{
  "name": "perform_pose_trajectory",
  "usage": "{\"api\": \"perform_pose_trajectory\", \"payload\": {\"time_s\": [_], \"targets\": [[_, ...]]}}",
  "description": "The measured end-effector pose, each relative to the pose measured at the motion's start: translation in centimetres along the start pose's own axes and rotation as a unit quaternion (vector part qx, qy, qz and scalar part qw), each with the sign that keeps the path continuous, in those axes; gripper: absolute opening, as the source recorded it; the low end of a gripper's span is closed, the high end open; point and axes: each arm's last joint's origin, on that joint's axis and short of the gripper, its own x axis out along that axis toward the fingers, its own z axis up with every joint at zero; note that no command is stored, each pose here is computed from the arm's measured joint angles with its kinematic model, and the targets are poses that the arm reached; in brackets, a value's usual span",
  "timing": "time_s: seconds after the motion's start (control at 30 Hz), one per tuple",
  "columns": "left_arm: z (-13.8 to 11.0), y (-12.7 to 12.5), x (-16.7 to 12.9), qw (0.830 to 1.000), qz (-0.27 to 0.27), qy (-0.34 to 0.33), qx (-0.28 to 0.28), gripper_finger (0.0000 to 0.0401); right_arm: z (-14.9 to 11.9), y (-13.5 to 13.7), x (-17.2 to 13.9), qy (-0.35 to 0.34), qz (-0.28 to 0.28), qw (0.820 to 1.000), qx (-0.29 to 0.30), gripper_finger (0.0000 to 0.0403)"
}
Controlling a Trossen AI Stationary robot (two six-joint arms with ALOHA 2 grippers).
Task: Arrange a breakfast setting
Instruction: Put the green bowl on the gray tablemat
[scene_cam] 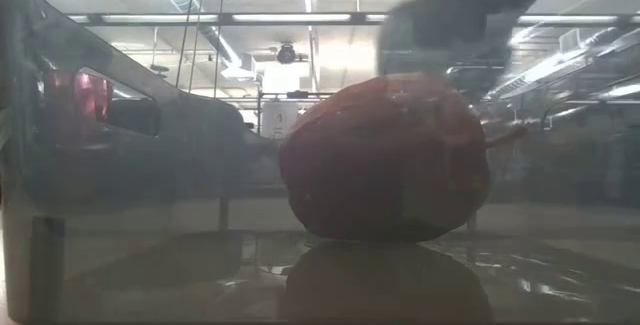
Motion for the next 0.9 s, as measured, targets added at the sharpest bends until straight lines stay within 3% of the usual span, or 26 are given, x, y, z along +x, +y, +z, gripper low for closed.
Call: {"api": "perform_pose_trajectory", "payload": {"time_s": [0.1, 0.3, 0.47, 0.9], "targets": [[0.0, 0.0, 0.0, 1.000, 0.000, 0.000, -0.001, 0.0117, -0.2, -0.8, 1.4, -0.008, -0.010, 0.996, -0.084, 0.0007], [0.1, 0.0, 0.0, 1.000, -0.002, -0.005, -0.003, 0.0117, -0.2, -2.7, 5.1, -0.049, -0.062, 0.979, -0.189, 0.0008], [0.3, -0.1, 0.0, 1.000, -0.004, -0.015, -0.004, 0.0117, 0.0, -4.2, 8.5, -0.017, -0.062, 0.964, -0.260, 0.0008], [0.4, -0.1, 0.0, 1.000, -0.005, -0.018, -0.003, 0.0117, 0.0, -5.3, 13.1, 0.020, -0.030, 0.949, -0.313, 0.0010]]}}
